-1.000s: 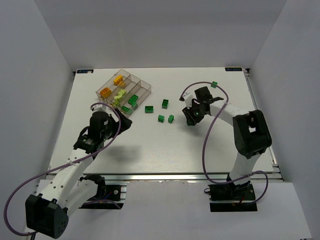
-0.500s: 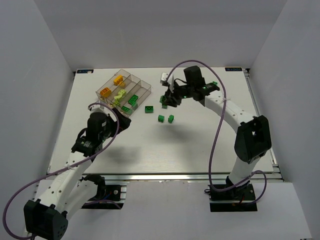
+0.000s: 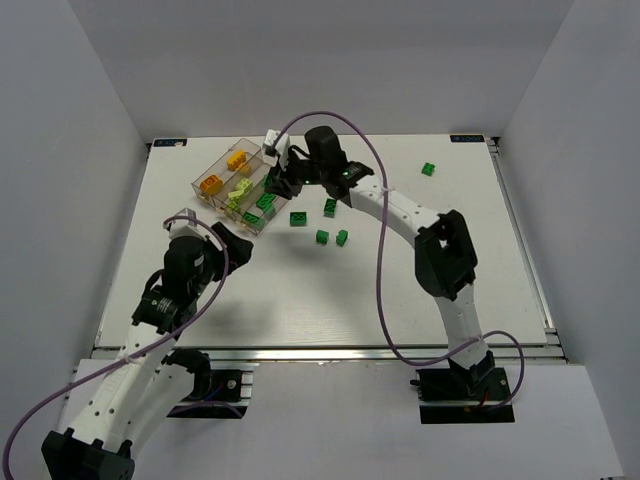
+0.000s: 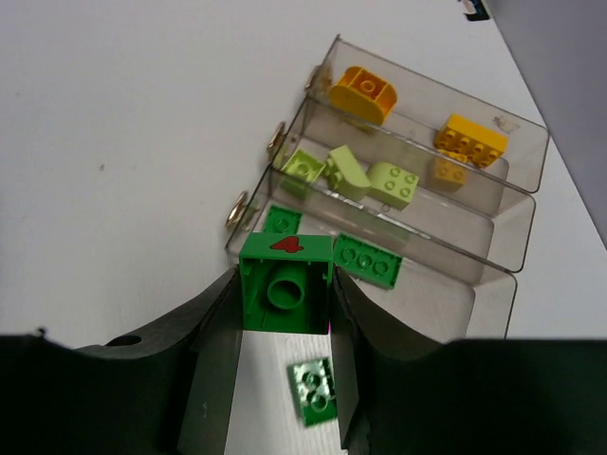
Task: Sort the legos into containers by color
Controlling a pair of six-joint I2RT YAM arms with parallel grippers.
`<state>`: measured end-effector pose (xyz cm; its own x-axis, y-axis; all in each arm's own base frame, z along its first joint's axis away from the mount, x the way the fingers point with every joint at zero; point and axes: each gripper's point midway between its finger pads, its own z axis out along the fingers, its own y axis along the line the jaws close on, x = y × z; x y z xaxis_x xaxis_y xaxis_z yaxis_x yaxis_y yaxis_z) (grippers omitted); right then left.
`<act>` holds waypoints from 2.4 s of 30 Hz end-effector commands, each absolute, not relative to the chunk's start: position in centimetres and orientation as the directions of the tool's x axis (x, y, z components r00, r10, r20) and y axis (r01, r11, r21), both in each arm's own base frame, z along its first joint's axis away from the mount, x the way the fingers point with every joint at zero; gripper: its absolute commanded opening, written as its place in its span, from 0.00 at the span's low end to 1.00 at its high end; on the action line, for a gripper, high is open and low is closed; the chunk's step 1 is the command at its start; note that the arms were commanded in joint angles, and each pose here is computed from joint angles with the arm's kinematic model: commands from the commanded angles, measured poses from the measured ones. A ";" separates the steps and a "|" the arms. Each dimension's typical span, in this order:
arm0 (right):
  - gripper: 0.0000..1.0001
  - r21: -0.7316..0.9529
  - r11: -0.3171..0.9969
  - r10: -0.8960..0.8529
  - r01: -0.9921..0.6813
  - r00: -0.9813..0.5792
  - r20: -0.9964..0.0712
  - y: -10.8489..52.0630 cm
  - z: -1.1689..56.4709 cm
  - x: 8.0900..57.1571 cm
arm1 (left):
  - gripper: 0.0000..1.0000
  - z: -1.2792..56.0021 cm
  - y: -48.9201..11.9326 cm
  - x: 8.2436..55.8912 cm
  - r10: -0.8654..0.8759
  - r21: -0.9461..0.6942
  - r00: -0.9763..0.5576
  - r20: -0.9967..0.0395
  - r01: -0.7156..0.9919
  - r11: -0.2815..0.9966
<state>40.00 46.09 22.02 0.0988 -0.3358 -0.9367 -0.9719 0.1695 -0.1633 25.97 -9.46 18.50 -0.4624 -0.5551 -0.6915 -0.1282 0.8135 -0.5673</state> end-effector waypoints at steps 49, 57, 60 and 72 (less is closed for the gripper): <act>0.89 -0.237 0.471 -0.301 -0.850 0.097 -0.949 45.9 23.7 47.9 | 0.98 15.5 -12.2 24.2 -0.668 -0.729 -0.532 -0.520 -0.131 0.672; 0.68 -0.127 0.160 -0.346 -0.979 0.065 -0.936 35.5 24.5 37.4 | 0.96 15.6 -14.7 25.7 -0.646 -0.773 -0.585 -0.490 -0.051 0.633; 0.50 -0.054 0.158 -0.384 -0.986 -0.011 -0.923 31.3 23.0 34.8 | 0.87 14.9 -16.0 26.3 -0.614 -0.763 -0.636 -0.467 -0.060 0.643; 0.59 0.023 0.346 -0.412 -0.938 -0.174 -0.895 20.7 20.4 29.7 | 0.82 10.5 -21.7 30.1 -0.607 -0.540 -0.720 -0.336 -0.381 0.751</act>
<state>30.43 21.73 18.85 -0.1918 -0.4428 -0.8758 -0.9447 0.3250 0.0425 29.33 -21.85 11.85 -0.7449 -0.5457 -0.3838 -0.2400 0.7560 -0.6090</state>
